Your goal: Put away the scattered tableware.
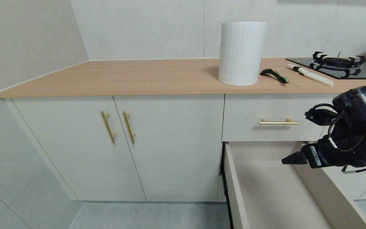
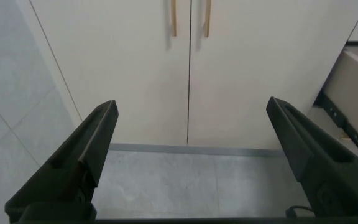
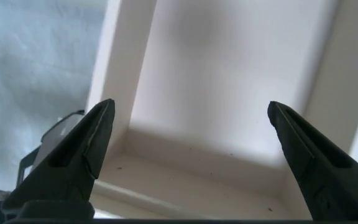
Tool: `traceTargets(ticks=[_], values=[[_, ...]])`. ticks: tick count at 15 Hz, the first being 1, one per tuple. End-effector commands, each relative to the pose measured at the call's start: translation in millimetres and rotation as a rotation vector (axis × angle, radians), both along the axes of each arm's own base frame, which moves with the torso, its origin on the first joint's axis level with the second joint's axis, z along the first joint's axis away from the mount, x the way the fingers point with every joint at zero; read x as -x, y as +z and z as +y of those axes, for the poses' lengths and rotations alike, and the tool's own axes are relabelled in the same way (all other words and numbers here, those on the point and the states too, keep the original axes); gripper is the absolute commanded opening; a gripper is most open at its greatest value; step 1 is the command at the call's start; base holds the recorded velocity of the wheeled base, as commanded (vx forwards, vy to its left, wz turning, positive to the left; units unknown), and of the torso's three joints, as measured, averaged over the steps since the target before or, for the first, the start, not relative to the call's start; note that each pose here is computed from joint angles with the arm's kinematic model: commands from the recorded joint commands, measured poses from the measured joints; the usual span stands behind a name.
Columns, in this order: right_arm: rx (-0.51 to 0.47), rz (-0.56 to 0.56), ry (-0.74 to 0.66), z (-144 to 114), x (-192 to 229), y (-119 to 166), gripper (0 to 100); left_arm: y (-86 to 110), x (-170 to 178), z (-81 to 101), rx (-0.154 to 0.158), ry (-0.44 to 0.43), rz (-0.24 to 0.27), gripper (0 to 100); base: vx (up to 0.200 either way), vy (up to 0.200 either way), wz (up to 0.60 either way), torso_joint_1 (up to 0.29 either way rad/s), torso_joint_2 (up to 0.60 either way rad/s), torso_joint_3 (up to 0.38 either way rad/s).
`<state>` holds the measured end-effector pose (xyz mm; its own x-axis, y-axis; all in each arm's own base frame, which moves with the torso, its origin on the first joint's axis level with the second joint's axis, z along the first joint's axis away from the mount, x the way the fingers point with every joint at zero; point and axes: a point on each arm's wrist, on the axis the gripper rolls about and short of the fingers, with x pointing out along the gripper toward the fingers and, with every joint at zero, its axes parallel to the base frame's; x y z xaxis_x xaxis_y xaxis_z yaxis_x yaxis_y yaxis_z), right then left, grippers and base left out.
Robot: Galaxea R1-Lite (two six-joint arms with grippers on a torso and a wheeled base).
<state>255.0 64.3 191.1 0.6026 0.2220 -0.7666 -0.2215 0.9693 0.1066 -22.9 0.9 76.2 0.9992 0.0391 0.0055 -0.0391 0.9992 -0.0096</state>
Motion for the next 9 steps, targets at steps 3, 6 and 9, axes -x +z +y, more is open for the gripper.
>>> traceTargets(ticks=[3,6,9], values=[[-0.003,-0.02,0.0,-1.1,4.4,5.3,100,-0.6,-0.1,0.0,0.0,0.001,0.004,100,0.0,0.0,0.0,0.129,-0.34,-0.294],[-0.005,-0.028,0.0,-1.5,5.9,7.3,100,-0.6,-0.1,0.0,0.0,0.001,0.004,100,0.0,0.0,0.0,0.163,-0.52,-0.287],[-0.007,-0.034,0.0,-1.7,6.6,8.5,100,-0.6,-0.1,0.0,0.0,0.001,0.004,100,0.0,0.0,0.0,0.183,-0.48,-0.289]])
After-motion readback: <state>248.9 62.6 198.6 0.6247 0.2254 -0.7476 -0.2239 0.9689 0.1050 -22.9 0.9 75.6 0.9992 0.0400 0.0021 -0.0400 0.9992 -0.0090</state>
